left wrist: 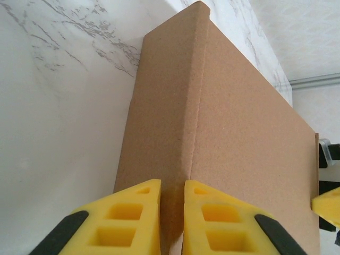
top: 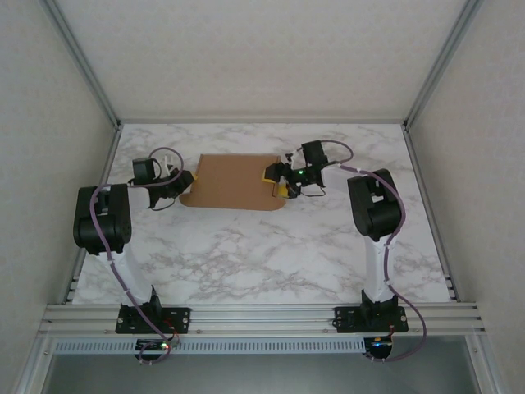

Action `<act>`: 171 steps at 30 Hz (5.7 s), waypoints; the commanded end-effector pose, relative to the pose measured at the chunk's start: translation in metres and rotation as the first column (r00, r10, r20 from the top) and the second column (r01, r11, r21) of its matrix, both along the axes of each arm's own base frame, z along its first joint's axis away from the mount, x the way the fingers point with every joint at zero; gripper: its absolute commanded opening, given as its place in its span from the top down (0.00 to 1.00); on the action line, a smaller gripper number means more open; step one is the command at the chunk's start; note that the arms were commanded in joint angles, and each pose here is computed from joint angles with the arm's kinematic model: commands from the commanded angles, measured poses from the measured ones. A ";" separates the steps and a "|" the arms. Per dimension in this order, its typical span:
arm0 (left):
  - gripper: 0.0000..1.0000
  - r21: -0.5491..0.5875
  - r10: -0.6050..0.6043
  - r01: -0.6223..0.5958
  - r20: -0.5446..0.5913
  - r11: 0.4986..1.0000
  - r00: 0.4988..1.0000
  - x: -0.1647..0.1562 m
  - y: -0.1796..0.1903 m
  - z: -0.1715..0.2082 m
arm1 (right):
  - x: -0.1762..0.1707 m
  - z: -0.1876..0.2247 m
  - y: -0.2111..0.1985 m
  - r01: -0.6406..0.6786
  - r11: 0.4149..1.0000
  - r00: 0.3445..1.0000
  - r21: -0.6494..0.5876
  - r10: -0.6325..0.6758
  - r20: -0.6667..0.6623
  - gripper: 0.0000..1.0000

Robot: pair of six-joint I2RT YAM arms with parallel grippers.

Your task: Fold the paper box

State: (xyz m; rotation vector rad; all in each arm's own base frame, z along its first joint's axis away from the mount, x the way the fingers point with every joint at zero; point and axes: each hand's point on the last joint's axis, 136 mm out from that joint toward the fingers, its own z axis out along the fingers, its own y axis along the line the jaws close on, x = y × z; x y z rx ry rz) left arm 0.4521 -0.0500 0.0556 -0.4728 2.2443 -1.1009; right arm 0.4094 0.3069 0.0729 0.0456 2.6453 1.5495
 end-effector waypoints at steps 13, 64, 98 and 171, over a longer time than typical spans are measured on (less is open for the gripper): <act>0.51 0.136 0.199 -0.184 -0.104 0.973 0.975 -0.021 0.023 0.005 | 0.007 0.026 -0.008 0.079 0.993 0.997 0.082 -0.079 -0.009 0.45; 0.55 0.022 0.217 -0.217 -0.157 0.976 0.963 -0.049 -0.149 0.037 | -0.040 -0.004 0.000 0.017 1.000 0.998 -0.026 -0.018 -0.060 0.46; 0.47 0.903 -0.644 0.205 0.097 0.377 0.759 -0.110 -0.155 0.103 | -0.052 0.029 -0.014 0.033 0.999 0.988 -0.031 -0.038 -0.150 0.59; 0.47 0.926 -0.617 -0.272 0.055 -0.263 0.785 -0.079 -0.138 0.093 | -0.065 0.105 0.008 0.093 0.973 0.957 0.212 -0.029 -0.290 0.44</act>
